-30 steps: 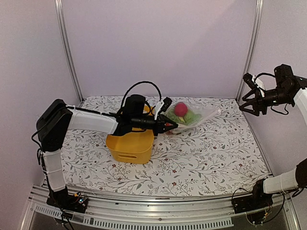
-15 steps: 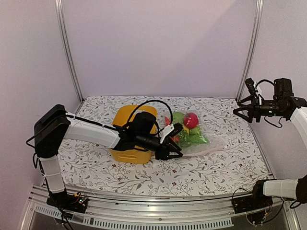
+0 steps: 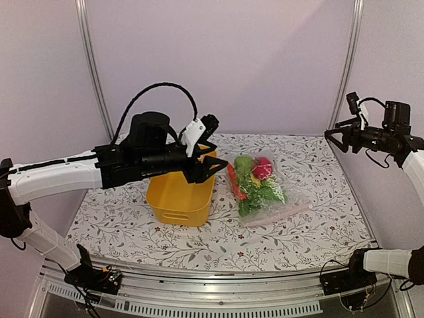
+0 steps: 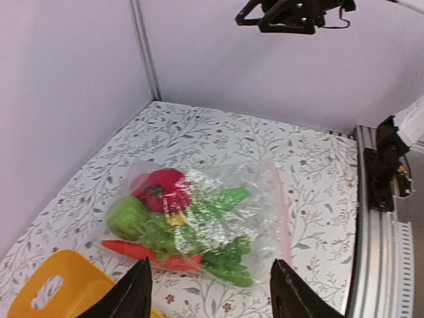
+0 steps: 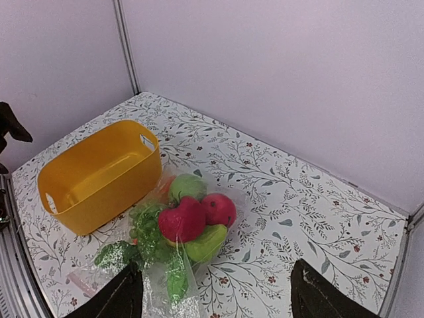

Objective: Place the food in the zip-top bag and seal the zipper
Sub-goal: Reset both arms

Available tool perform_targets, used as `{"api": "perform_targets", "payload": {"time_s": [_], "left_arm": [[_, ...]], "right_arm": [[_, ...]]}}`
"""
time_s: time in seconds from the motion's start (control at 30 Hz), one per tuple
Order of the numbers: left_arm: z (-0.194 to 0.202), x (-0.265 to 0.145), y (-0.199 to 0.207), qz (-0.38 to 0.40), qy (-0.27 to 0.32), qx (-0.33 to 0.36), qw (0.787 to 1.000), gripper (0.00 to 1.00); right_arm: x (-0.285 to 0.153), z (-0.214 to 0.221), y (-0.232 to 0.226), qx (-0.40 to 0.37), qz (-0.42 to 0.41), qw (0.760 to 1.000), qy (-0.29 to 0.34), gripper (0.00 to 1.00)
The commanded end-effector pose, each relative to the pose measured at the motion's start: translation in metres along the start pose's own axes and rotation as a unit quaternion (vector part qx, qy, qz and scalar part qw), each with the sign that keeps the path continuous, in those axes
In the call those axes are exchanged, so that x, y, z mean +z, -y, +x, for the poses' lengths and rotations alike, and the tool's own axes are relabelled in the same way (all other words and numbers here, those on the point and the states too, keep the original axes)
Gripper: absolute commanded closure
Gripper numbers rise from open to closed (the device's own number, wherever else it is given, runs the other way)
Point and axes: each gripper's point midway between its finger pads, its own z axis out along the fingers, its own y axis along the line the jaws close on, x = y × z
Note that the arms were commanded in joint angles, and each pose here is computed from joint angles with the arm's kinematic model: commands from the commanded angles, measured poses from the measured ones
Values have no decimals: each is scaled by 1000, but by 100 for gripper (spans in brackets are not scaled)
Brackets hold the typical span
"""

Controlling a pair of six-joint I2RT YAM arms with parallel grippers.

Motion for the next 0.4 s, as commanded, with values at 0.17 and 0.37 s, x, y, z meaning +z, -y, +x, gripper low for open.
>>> {"api": "perform_targets", "payload": {"time_s": [0.17,0.37], "left_arm": [[-30,-145,-155,-405,28,-15,914,14],[-12,-182,-170,-441,84,-43,893,11]], "right_arm": [[-46,-82,42,33,179,972,146,11],[-44,-67,42,72,177,969,159,14]]}}
